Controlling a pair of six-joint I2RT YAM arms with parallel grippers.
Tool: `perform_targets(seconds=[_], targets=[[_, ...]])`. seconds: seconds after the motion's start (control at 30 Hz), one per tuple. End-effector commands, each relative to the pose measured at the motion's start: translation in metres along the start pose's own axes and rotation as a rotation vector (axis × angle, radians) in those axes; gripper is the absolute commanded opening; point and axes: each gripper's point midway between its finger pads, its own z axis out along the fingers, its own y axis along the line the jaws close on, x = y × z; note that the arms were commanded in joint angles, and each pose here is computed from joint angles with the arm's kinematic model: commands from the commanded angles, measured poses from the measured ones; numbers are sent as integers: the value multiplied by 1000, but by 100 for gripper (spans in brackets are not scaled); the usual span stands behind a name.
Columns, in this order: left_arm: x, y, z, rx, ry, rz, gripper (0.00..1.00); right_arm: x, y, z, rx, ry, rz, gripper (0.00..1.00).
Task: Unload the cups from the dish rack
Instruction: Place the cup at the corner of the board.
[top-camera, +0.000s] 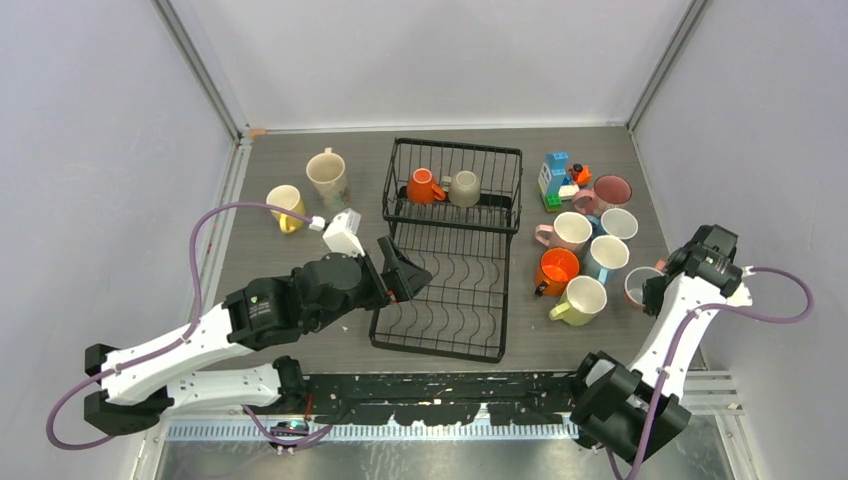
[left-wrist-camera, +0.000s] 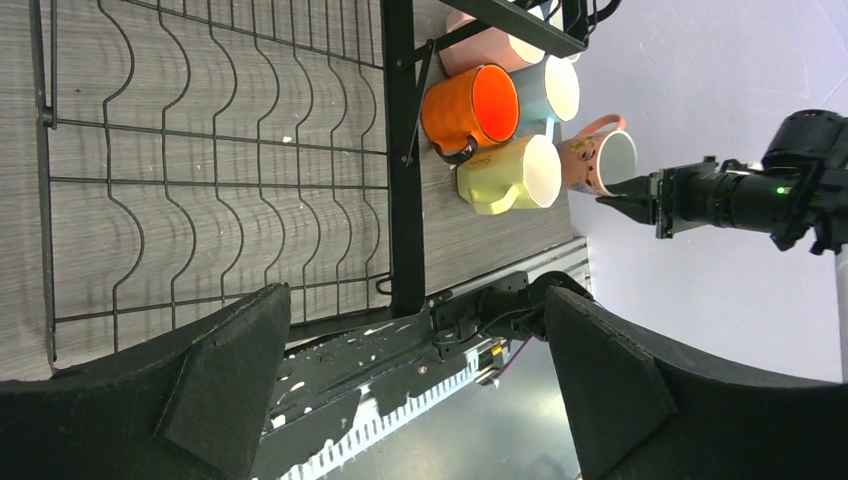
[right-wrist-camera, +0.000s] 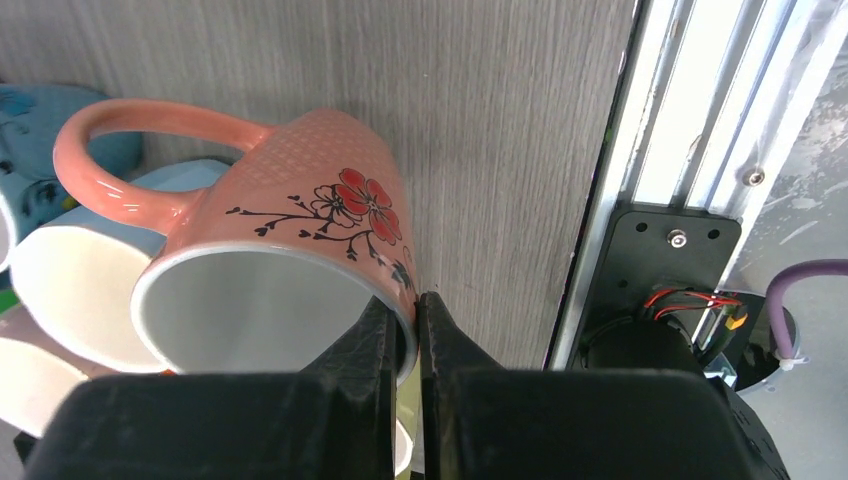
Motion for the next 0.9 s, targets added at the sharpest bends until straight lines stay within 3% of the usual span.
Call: perform_targets(seconds=[0.0, 0.53, 0.77, 0.83, 0.87], targets=[[-5, -1, -2, 13, -14, 1, 100, -3, 15, 15, -55, 6, 35, 0], [-1, 3, 2, 7, -9, -14, 100, 13, 4, 52, 19, 89, 75, 1], [-1, 6, 1, 5, -13, -23, 100, 11, 4, 51, 19, 79, 79, 21], [-2, 7, 0, 1, -18, -27, 100, 10, 5, 50, 9, 70, 84, 36], [-2, 8, 0, -1, -19, -26, 100, 9, 6, 49, 4, 67, 86, 39]])
